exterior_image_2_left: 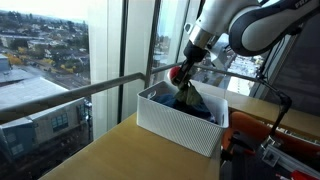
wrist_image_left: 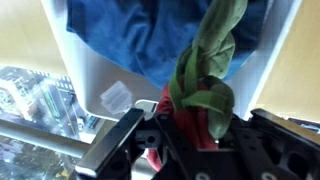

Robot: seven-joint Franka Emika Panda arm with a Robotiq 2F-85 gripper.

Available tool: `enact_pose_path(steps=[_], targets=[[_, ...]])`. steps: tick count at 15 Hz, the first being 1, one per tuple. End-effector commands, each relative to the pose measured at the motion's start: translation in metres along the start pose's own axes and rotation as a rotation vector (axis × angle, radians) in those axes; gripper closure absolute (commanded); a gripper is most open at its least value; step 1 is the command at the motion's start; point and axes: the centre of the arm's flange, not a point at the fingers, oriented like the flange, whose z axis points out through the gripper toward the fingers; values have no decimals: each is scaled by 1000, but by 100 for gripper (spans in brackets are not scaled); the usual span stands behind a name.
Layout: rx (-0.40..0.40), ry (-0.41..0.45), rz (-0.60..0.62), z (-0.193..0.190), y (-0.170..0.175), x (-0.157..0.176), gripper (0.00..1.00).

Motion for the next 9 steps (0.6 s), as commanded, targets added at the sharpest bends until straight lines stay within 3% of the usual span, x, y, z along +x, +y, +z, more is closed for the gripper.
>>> enact_pose_path(steps=[1, 9], targets=[[-28, -43, 25, 12, 14, -27, 95], [15, -210, 24, 116, -32, -99, 95]])
